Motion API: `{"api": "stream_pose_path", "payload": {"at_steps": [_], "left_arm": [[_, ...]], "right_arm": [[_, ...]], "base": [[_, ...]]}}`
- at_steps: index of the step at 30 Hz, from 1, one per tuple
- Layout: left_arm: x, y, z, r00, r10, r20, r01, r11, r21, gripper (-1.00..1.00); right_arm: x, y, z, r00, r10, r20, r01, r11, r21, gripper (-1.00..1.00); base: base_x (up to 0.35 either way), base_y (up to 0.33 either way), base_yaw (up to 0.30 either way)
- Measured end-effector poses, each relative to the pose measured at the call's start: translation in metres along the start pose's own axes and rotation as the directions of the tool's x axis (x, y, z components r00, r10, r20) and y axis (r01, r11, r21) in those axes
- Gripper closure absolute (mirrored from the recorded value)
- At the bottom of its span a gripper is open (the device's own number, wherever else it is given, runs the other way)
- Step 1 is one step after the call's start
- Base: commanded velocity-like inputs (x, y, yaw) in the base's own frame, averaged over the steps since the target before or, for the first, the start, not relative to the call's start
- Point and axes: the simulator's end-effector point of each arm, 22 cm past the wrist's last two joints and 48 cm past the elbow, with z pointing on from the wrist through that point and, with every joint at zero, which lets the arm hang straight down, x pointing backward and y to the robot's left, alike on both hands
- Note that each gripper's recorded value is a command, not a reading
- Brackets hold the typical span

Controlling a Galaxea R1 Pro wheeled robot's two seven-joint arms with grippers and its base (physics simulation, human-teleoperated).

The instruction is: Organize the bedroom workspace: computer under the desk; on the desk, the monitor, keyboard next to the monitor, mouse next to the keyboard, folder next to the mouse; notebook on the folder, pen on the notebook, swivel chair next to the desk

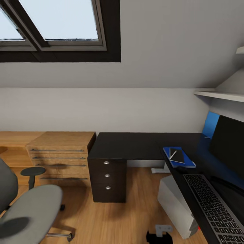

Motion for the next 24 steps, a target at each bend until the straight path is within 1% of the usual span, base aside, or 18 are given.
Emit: {"api": "stream_pose_path", "payload": {"at_steps": [1, 4, 6, 13, 16, 21, 24], "left_arm": [[-0.001, 0.003, -0.001, 1.000, -0.005, 0.021, 0.005, 1.000, -0.007, -1.00], [-0.004, 0.008, -0.005, 0.998, -0.014, 0.057, 0.015, 1.000, -0.017, -1.00], [-0.006, 0.010, -0.008, 0.997, -0.018, 0.071, 0.019, 1.000, -0.020, -1.00], [-0.012, 0.012, -0.017, 0.996, -0.024, 0.088, 0.026, 0.999, -0.025, -1.00], [-0.014, 0.013, -0.021, 0.996, -0.023, 0.089, 0.026, 0.999, -0.026, -1.00], [-0.017, 0.015, -0.026, 0.996, -0.024, 0.088, 0.027, 0.999, -0.028, -1.00], [-0.018, 0.016, -0.030, 0.996, -0.024, 0.086, 0.027, 0.999, -0.030, -1.00]], "right_arm": [[-0.001, -0.007, 0.000, 1.000, -0.002, 0.002, 0.002, 1.000, 0.008, -1.00], [-0.005, -0.017, -0.001, 1.000, -0.003, 0.012, 0.002, 1.000, 0.020, -1.00], [-0.007, -0.022, -0.003, 1.000, -0.002, 0.018, 0.002, 1.000, 0.025, -1.00], [-0.012, -0.027, -0.010, 1.000, -0.003, 0.022, 0.002, 1.000, 0.030, -1.00], [-0.015, -0.027, -0.013, 1.000, -0.004, 0.021, 0.003, 1.000, 0.029, -1.00], [-0.012, -0.029, -0.020, 1.000, -0.007, 0.012, 0.006, 1.000, 0.029, -1.00], [-0.012, -0.029, -0.024, 1.000, -0.008, 0.009, 0.007, 1.000, 0.027, -1.00]], "base": [[-0.328, 0.000, 0.263], [-0.231, 0.000, 0.263], [-0.099, 0.000, 0.264], [-0.059, 0.000, 0.264], [-0.208, 0.000, 0.264], [-0.305, 0.000, 0.264], [-0.156, 0.000, 0.265]]}}
